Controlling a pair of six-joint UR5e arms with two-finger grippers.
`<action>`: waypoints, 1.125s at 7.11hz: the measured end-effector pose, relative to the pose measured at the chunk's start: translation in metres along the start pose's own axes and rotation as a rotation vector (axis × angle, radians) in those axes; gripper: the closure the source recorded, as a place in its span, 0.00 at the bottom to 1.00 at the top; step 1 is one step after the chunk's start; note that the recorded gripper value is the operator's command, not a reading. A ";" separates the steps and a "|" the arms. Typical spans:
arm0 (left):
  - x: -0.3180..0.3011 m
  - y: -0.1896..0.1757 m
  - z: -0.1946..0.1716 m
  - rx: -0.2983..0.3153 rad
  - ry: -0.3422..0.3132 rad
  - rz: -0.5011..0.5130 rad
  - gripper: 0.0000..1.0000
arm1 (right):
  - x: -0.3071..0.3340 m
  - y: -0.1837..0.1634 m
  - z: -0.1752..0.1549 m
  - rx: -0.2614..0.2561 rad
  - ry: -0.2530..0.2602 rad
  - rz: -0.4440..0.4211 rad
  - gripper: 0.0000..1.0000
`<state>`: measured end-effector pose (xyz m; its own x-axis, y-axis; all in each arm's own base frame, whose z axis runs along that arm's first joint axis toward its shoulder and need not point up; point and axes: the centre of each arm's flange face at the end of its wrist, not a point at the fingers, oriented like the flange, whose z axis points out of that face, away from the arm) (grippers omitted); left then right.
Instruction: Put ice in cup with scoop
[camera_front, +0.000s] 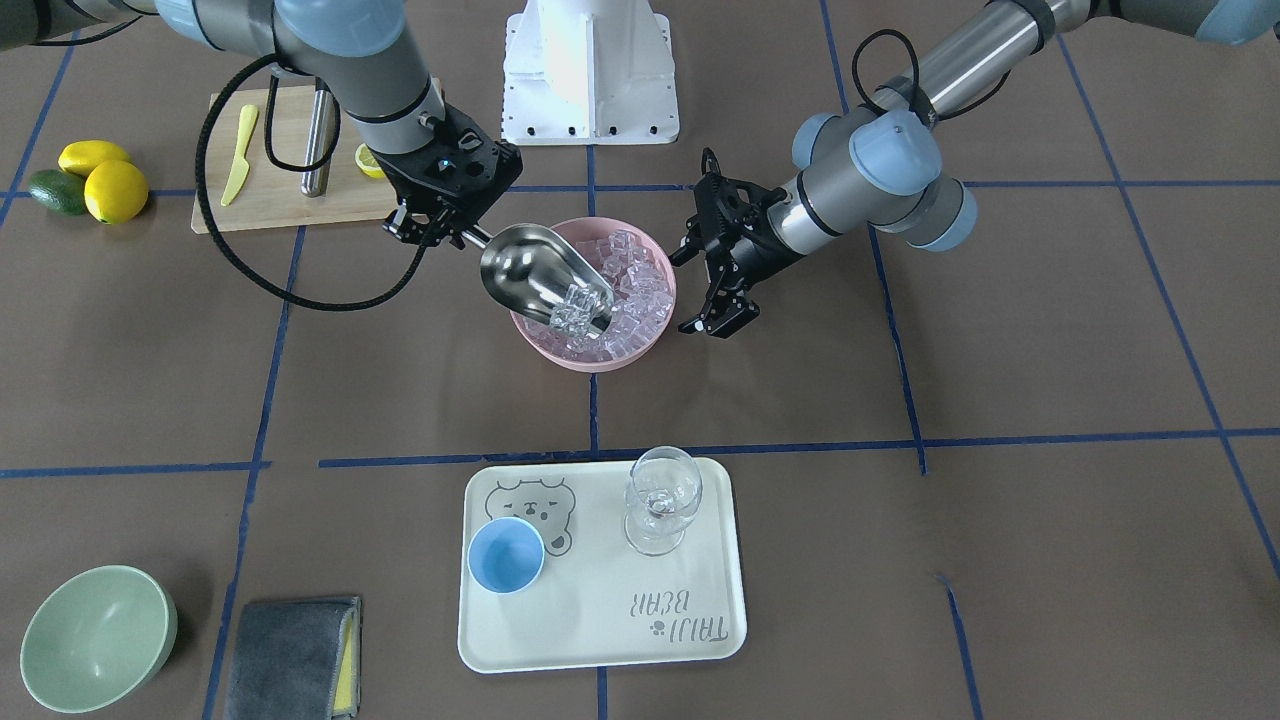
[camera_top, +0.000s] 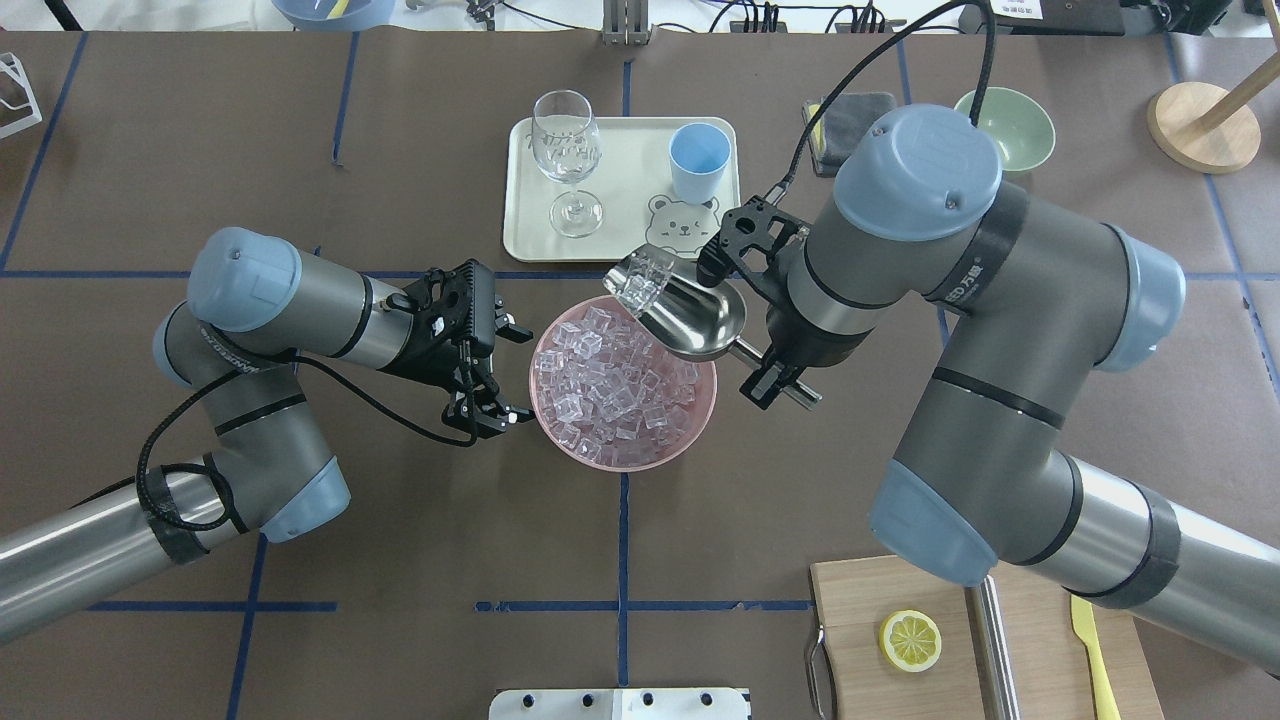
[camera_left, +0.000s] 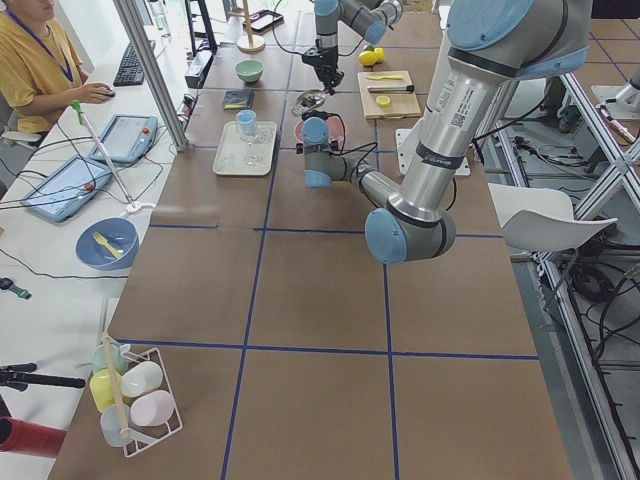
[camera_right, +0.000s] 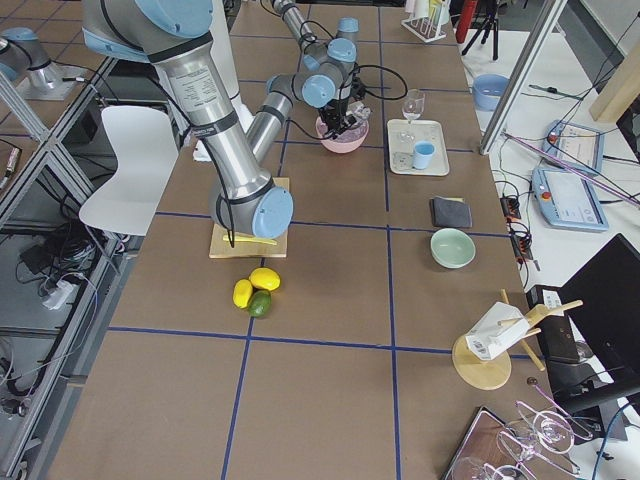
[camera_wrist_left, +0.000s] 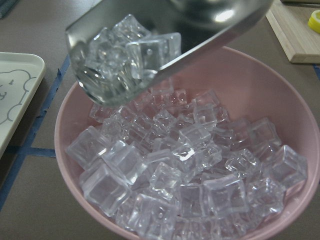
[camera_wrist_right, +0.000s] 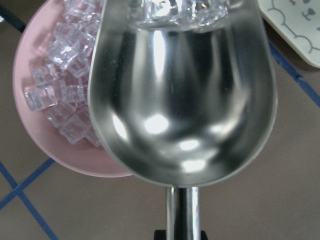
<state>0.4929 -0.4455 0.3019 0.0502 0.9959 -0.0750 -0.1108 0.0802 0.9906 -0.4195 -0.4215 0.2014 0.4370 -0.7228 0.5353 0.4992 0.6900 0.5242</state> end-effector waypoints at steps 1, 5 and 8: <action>-0.004 0.001 -0.003 0.000 -0.007 -0.002 0.00 | 0.018 -0.002 -0.010 -0.016 0.022 0.065 1.00; -0.010 0.006 -0.010 -0.004 -0.021 -0.009 0.00 | 0.100 -0.064 -0.028 -0.088 0.024 0.273 1.00; -0.010 0.007 -0.010 -0.004 -0.022 -0.010 0.00 | 0.120 -0.124 -0.029 -0.219 0.065 0.288 1.00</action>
<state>0.4816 -0.4549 0.3082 0.0737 0.9938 -0.0827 -0.1143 0.0908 0.9893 -0.4069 -0.5944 0.1812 0.6262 -0.5061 0.5931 0.4939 0.8461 0.2005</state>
